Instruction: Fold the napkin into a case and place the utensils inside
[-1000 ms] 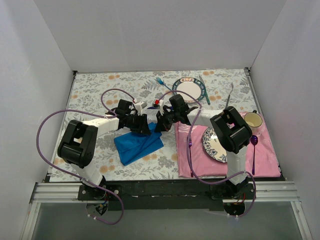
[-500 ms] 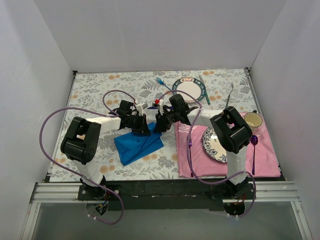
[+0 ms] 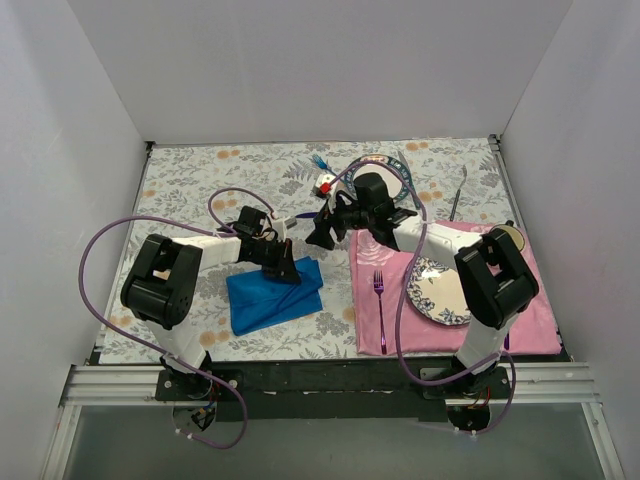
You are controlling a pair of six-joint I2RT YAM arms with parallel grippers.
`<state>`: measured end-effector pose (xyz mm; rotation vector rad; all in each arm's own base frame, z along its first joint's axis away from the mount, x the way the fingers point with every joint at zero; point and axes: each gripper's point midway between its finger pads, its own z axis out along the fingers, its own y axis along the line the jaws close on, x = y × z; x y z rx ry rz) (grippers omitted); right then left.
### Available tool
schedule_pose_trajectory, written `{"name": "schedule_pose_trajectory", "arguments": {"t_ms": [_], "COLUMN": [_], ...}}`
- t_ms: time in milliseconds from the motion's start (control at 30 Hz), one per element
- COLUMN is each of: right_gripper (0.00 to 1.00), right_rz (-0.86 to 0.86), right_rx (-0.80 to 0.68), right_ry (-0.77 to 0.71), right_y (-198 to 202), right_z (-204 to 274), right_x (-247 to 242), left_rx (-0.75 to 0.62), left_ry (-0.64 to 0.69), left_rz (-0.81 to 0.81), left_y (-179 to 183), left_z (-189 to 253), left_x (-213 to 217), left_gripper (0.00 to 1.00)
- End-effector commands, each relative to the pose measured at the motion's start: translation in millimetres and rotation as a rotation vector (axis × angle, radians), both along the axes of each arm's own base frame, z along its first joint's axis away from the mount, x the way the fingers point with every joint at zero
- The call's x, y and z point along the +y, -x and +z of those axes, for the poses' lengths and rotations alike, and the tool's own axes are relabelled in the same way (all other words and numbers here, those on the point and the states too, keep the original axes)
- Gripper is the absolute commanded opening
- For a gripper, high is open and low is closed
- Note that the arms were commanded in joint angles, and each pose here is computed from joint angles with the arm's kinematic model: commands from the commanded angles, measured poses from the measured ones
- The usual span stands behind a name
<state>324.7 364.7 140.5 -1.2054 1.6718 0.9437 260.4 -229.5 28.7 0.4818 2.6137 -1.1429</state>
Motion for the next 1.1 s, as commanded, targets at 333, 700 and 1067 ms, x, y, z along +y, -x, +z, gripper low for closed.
{"name": "schedule_pose_trajectory", "arguments": {"t_ms": [333, 700, 1067], "right_gripper": [0.17, 0.18, 0.16], "right_rz": [0.057, 0.123, 0.169], "right_rx": [-0.182, -0.171, -0.149], "right_ry": [0.121, 0.171, 0.158], "right_y": [23, 48, 57], "right_z": [-27, -66, -68], "right_x": [4, 13, 23], "left_rx": [-0.009, -0.045, -0.132], "left_ry": [0.039, 0.045, 0.020], "left_rz": [-0.013, -0.005, -0.007], "left_y": [0, 2, -3], "left_z": [12, 11, 11], "left_x": [1, 5, 9], "left_gripper": [0.00, 0.00, 0.00]}}
